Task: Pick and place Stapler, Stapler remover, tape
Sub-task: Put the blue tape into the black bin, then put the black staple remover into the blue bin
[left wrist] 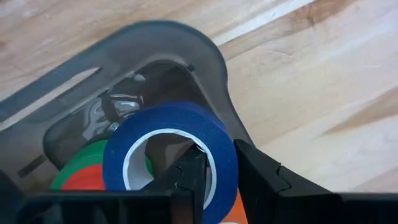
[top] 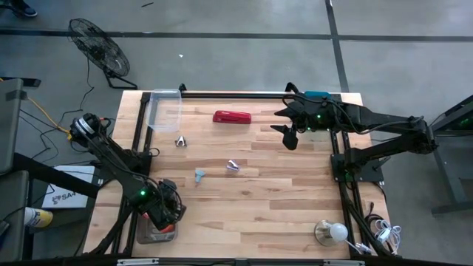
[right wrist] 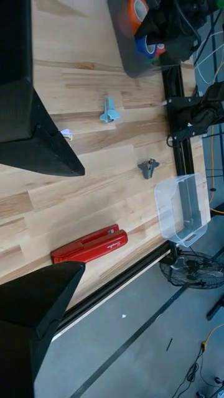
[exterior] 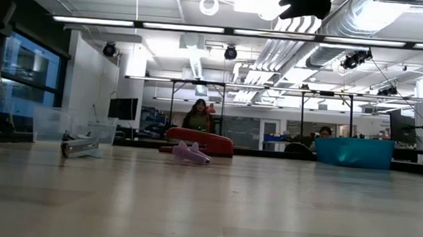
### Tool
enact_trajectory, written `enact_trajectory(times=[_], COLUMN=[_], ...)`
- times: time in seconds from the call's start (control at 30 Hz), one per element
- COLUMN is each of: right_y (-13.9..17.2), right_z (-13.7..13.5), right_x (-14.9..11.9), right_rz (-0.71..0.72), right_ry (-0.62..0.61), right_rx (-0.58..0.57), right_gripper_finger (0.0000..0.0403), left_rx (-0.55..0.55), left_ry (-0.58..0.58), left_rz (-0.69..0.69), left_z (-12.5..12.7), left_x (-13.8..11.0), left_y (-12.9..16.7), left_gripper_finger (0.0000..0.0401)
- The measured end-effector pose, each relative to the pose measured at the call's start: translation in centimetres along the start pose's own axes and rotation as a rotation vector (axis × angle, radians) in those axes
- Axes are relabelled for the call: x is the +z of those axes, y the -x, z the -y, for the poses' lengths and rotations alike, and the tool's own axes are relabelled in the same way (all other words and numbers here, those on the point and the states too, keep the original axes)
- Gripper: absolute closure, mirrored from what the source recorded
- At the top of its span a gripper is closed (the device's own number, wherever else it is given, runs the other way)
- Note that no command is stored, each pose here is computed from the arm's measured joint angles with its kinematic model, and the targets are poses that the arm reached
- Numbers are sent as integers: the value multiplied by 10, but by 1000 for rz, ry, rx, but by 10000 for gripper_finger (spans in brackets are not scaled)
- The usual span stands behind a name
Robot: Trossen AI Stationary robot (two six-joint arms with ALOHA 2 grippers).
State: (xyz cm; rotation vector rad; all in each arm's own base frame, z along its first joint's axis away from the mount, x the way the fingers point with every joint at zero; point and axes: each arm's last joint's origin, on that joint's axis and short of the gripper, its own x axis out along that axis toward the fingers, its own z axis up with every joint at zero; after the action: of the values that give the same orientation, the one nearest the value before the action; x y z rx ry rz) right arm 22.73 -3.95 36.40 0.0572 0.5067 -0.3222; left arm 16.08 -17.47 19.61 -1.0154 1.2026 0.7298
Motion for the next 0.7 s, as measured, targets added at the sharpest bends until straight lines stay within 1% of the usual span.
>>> enact_trajectory(times=[0.17,0.4,0.5,0.57,0.7], right_y=[0,0,0,0,0], right_z=[0,0,-1,-1,-1], right_x=[0,0,0,0,0], right_rz=[0,-2,-3,-4,-4], right_ry=[0,-1,0,0,0], right_rx=[0,19,19,19,19], right_gripper_finger=[176,176,176,176,176], left_rx=[5,-23,-57,-92,-172], left_ry=[-1,8,17,23,35], left_rz=[-19,-40,-68,-86,-47], left_z=[0,0,0,-1,1], left_x=[-1,0,1,2,7], left_y=[0,6,13,21,42], left_gripper_finger=[301,252,236,232,232])
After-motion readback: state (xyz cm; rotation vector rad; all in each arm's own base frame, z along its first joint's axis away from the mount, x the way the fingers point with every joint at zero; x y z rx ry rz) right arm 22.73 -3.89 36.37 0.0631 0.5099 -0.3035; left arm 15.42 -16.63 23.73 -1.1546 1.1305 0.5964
